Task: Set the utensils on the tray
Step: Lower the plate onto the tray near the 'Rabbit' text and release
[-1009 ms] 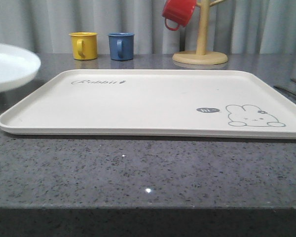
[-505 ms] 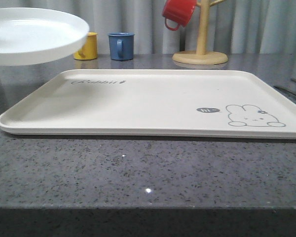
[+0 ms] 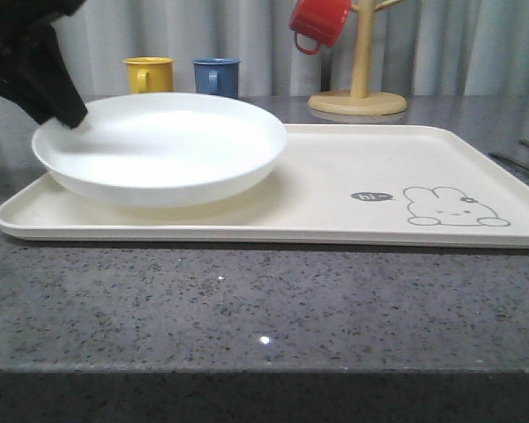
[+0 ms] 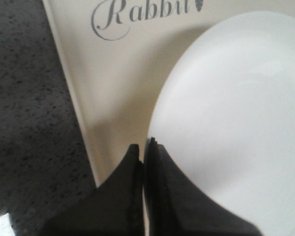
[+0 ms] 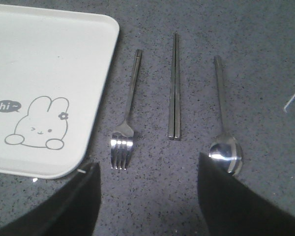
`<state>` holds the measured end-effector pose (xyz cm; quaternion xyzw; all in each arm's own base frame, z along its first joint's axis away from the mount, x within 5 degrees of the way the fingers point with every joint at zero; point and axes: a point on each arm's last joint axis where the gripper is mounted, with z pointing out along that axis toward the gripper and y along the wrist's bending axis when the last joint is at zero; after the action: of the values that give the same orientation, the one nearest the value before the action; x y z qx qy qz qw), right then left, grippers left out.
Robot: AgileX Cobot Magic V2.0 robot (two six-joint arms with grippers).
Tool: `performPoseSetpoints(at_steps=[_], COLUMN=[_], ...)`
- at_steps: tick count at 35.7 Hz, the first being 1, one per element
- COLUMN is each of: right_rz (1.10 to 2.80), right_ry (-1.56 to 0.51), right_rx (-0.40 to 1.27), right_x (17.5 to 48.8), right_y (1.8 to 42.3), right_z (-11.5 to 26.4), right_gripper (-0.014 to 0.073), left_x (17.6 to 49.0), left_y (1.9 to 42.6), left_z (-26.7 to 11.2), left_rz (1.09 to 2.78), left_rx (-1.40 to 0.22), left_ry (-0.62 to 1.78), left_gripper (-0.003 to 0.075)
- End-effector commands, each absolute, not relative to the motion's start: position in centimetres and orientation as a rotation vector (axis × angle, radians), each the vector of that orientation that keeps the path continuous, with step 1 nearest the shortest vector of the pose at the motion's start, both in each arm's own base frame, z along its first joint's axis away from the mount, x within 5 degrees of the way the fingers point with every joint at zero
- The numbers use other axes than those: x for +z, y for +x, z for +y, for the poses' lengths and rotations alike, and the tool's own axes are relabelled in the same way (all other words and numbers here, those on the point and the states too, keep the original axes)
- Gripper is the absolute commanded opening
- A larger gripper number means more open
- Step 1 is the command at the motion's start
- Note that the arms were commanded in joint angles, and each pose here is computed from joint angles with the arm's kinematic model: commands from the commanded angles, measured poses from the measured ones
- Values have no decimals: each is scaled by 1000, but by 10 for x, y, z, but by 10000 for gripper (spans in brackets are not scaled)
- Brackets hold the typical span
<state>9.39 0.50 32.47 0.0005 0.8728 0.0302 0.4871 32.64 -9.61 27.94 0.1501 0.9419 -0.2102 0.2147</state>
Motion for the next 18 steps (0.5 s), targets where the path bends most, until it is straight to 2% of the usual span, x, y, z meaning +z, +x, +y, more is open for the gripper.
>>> performPoseSetpoints(at_steps=[1,4,5,13,15,18], right_rz=[2049,2049,2049,2049,2049,2049], right_ry=[-9,-9,-9,-9,-9,-9], right_rx=[46,46,46,46,46,46], right_x=[336,336,336,336,336,336], right_y=[98,98,98,98,98,98], right_z=[4,4,4,4,4,4], right_gripper=[461,461,461,461,461,461], left_x=[291,281,279,276,280,288], left_y=[334,341,341,343,342,340], left_z=[-106,-108,-108,-109,-109,-109], left_rz=[2521,2540,2545,2554,2555,2550], left_rx=[-615,-627,-628,-629,-637,-632], left_ry=[382,361,361,361,373,401], left_gripper=[-19,-10,15,391,435,452])
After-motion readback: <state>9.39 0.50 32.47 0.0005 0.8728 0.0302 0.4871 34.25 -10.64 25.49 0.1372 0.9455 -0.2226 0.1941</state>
